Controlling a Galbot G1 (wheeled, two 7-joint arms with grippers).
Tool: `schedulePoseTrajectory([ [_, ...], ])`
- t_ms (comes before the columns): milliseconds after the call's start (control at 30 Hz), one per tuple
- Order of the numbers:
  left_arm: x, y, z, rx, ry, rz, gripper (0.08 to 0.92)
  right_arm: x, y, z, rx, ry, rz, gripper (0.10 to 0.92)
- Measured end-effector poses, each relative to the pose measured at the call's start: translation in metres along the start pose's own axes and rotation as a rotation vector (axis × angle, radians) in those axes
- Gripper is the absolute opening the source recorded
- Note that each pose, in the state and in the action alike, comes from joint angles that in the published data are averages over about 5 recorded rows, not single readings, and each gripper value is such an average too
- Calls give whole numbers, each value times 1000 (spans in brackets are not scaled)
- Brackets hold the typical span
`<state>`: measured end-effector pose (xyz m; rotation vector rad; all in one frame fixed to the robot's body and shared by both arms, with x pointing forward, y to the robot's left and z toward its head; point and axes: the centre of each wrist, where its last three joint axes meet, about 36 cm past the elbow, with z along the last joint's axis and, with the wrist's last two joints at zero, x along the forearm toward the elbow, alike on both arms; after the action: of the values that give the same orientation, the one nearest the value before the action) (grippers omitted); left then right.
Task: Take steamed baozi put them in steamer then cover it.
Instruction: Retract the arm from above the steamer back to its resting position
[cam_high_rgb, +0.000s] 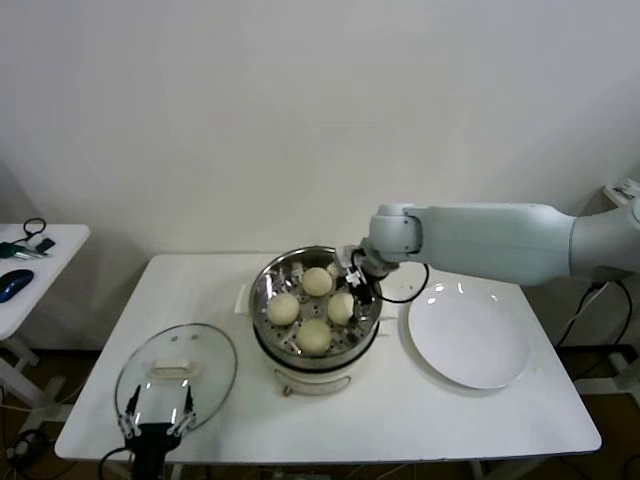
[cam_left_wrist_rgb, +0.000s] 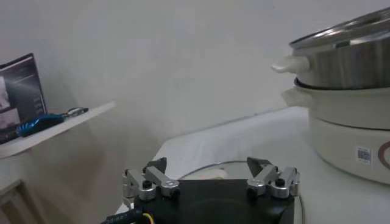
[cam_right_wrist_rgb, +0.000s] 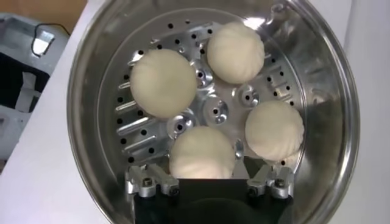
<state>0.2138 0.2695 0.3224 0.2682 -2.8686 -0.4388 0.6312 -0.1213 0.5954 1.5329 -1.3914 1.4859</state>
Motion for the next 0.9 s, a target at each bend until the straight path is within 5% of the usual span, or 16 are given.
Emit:
schedulePoseTrajectory([
  [367,-1,7,-14,-42,12,15,823,51,-10,30,-134,-164,105,823],
  [900,-22,9,-18,-24,-39,31,823,79,71,171,-615,-497,739,823],
])
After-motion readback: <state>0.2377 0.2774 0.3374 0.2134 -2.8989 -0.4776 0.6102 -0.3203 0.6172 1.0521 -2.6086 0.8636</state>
